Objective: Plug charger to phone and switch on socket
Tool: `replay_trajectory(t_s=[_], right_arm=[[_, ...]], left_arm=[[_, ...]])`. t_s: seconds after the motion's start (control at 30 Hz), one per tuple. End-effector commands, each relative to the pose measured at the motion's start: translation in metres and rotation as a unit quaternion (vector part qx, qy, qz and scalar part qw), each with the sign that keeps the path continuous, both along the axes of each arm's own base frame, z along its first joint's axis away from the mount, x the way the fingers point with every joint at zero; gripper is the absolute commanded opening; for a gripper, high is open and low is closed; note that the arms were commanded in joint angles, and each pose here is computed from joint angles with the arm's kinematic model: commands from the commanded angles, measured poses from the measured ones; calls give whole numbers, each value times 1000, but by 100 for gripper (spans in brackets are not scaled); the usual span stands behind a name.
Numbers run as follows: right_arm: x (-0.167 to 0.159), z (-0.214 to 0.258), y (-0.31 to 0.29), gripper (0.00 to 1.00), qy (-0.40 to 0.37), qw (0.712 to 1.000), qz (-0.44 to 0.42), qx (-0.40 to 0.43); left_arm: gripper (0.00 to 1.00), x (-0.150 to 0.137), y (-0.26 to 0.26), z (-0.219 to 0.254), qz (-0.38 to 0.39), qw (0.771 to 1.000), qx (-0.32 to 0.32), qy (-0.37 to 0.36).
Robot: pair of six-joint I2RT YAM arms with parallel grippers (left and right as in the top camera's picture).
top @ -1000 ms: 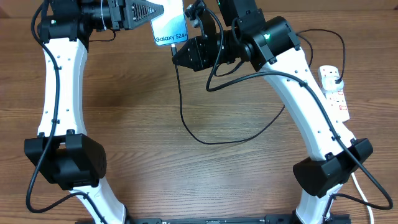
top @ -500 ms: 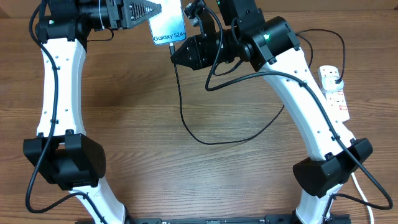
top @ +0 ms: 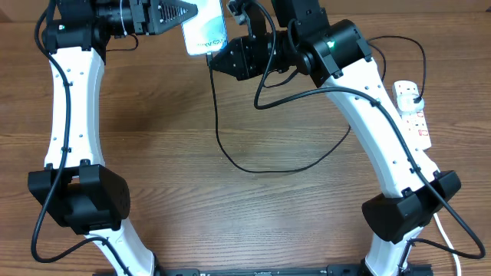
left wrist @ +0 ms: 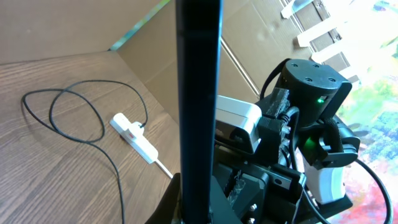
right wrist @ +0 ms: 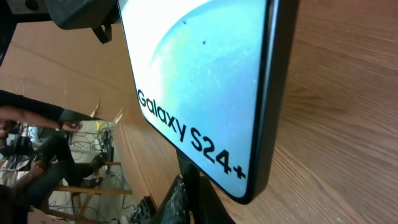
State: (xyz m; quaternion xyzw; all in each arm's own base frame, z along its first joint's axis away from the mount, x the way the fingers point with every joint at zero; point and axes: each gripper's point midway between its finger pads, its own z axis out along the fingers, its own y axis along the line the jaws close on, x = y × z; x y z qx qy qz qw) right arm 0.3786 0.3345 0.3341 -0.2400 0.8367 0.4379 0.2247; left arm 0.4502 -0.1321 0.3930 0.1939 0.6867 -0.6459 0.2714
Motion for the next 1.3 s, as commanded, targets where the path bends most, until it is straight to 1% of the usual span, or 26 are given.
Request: replay_trajectory(t_s=[0.0,0.3,0.53,0.6,0.67,0.87,0.93,1.0,1.07,1.17,1.27], right_arm=[[-6,30,-5,4,-36,999,-5,16],[-2,31,-9,4,-29,999,-15,19],[-1,25,-18,4,-12,1000,-24,9],[0,21,-23,7,-3,1000,-29,5],[0,18,-28,15,6,999,-34,-1],[4,9,-43,15,24,998,-57,-20],[5,6,-50,19,32,997,-65,-28],[7,0,-60,29,42,995,-81,-43],[9,-5,-71,36,54,992,-95,-55],[10,-12,-88,36,76,988,-114,-66],[12,-17,-105,36,96,984,-131,-74]], left_arm=[[4,-11,-5,11,-26,1000,-12,5],[4,-11,-6,11,-26,1000,-12,4],[4,-11,-6,11,-26,999,-8,-27],[4,-11,-6,11,-25,999,-7,-44],[4,-9,-5,10,-20,999,-3,-48],[4,-1,-4,4,2,999,10,-47],[4,5,-3,-5,20,999,20,-36],[4,10,-2,-19,34,999,32,-27],[4,16,0,-43,63,996,58,6],[4,22,6,-85,101,988,104,60],[4,19,9,-117,104,983,123,83]])
